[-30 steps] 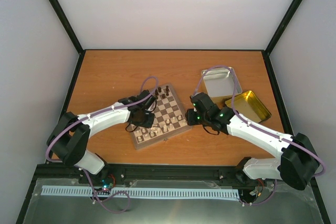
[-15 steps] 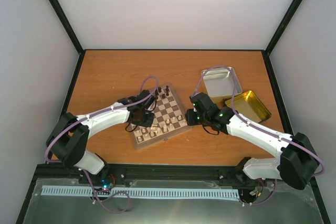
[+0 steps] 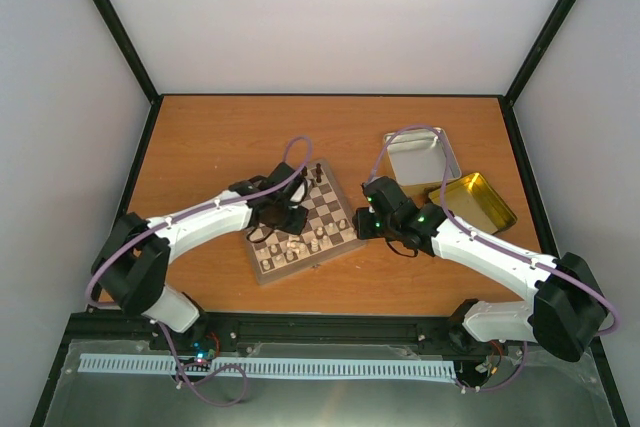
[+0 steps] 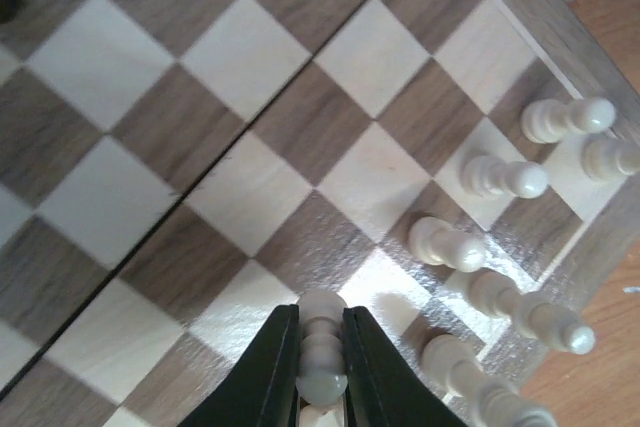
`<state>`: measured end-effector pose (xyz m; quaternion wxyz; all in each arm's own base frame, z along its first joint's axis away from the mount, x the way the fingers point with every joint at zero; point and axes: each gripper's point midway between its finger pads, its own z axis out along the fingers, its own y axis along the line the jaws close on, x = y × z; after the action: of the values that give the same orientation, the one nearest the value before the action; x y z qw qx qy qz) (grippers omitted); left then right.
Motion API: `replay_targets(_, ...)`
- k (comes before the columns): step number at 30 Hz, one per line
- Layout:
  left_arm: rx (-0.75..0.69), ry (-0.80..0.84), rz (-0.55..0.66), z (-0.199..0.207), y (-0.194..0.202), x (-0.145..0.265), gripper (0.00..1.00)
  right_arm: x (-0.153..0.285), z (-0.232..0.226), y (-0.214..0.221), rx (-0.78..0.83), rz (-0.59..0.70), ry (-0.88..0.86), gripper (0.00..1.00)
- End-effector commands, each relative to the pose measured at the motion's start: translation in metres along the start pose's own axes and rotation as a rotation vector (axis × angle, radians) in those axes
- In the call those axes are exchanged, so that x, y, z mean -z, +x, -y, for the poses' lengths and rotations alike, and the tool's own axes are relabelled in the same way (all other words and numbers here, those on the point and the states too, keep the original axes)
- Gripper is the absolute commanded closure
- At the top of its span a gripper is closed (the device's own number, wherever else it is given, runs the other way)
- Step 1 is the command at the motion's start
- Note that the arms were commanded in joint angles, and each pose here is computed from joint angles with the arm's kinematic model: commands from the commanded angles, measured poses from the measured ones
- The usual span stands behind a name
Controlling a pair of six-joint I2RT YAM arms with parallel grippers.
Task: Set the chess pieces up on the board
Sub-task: Pick up the chess piece from the chessboard, then place the chess piece on the chessboard.
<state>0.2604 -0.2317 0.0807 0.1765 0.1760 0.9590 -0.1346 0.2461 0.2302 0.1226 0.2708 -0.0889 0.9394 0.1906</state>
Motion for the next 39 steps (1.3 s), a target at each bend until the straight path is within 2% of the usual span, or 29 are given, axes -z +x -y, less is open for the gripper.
replay_targets(1, -0.081, 0.083, 0.011, 0.025, -0.013, -0.002, 0.89, 0.005, 0.004, -0.009, -0.017, 0.035, 0.015, 0.69)
replay_targets(9, -0.106, 0.132, -0.052, 0.034, 0.0, -0.01, 0.88, 0.004, 0.004, -0.009, -0.011, 0.037, 0.016, 0.69)
replay_targets(22, -0.11, 0.104, -0.111, 0.028, 0.008, -0.024, 0.86, 0.002, 0.002, -0.009, -0.009, 0.032, 0.012, 0.69)
replay_targets(30, -0.105, 0.107, -0.099, 0.03, 0.003, -0.021, 0.72, 0.003, 0.003, -0.008, -0.011, 0.031, 0.011, 0.69)
replay_targets(39, -0.086, 0.077, -0.052, 0.029, -0.013, 0.004, 0.63, 0.005, 0.0, -0.01, -0.024, 0.04, -0.003, 0.69)
